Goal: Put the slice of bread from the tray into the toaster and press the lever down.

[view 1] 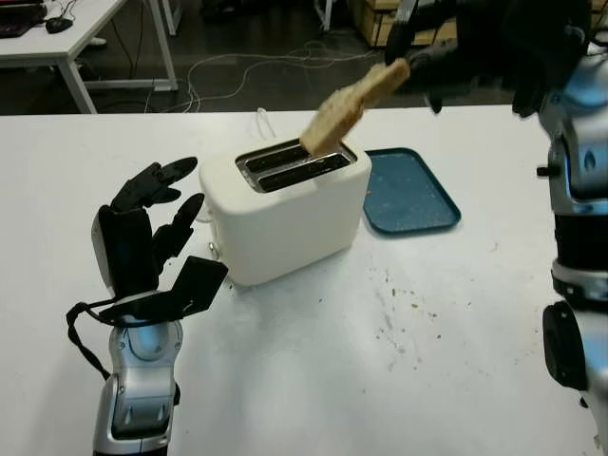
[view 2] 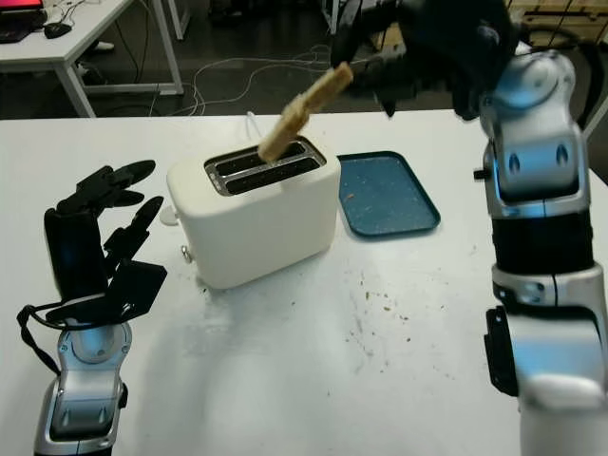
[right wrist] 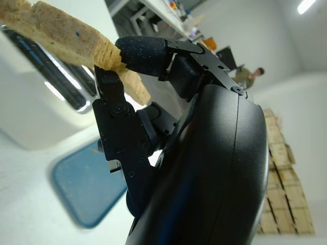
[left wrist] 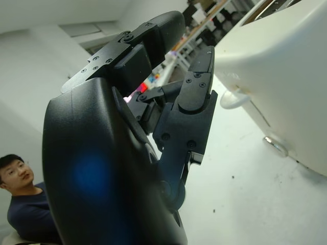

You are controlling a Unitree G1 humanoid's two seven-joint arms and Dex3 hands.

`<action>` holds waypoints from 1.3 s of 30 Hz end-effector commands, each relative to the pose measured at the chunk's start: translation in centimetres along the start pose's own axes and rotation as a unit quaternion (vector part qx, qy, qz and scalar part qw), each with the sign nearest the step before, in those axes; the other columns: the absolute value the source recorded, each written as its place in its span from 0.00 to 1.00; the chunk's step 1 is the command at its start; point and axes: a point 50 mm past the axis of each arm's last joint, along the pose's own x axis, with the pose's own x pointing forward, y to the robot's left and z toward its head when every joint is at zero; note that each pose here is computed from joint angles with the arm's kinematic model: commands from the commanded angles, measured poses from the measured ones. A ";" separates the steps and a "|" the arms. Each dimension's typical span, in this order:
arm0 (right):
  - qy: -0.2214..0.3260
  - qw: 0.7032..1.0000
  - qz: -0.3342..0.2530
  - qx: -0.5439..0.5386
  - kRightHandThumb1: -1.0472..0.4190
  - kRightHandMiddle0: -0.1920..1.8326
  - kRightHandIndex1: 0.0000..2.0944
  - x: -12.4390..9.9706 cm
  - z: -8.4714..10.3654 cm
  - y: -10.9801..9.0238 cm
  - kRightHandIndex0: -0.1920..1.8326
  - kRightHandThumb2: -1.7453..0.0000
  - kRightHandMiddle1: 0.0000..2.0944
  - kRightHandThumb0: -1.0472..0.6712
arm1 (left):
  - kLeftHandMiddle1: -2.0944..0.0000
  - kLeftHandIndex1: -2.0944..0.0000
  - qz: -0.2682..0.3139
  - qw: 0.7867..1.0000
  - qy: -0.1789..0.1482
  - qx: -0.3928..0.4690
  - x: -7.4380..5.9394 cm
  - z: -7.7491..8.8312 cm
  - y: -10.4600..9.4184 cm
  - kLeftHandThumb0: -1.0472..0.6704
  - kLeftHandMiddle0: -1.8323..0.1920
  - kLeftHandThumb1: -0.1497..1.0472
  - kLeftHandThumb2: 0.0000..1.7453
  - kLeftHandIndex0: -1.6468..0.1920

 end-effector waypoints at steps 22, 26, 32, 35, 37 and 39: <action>0.061 0.997 0.022 0.036 0.09 0.55 0.83 0.3 -2.9 1.9 0.65 0.84 0.83 0.36 | 0.50 0.86 0.007 1.000 0.000 0.010 -0.3 0.1 0.1 0.49 0.59 0.85 0.00 0.43; 0.074 0.996 0.027 0.045 0.09 0.55 0.83 0.9 -3.5 2.2 0.65 0.82 0.83 0.37 | 0.50 0.86 0.007 1.000 0.000 0.008 -0.3 0.1 0.1 0.51 0.59 0.84 0.00 0.43; 0.076 0.996 0.033 0.016 0.09 0.55 0.83 1.5 -3.3 2.5 0.65 0.81 0.83 0.37 | 0.50 0.85 0.008 1.000 -0.002 0.007 -0.4 0.1 0.1 0.51 0.59 0.84 0.00 0.43; 0.073 0.997 0.034 -0.005 0.09 0.55 0.83 1.8 -3.0 2.3 0.65 0.81 0.83 0.38 | 0.50 0.85 0.007 1.000 0.001 0.007 -0.4 0.1 0.1 0.51 0.59 0.85 0.00 0.44; 0.076 0.997 0.030 -0.013 0.09 0.55 0.83 2.0 -2.8 2.2 0.65 0.81 0.83 0.38 | 0.50 0.85 0.007 1.000 -0.002 0.007 -0.4 0.0 0.1 0.52 0.59 0.84 0.00 0.44; 0.077 0.997 0.028 -0.015 0.09 0.55 0.83 2.2 -2.4 1.9 0.64 0.81 0.83 0.38 | 0.50 0.85 0.006 1.000 -0.003 0.005 -0.4 0.0 0.1 0.52 0.59 0.84 0.00 0.44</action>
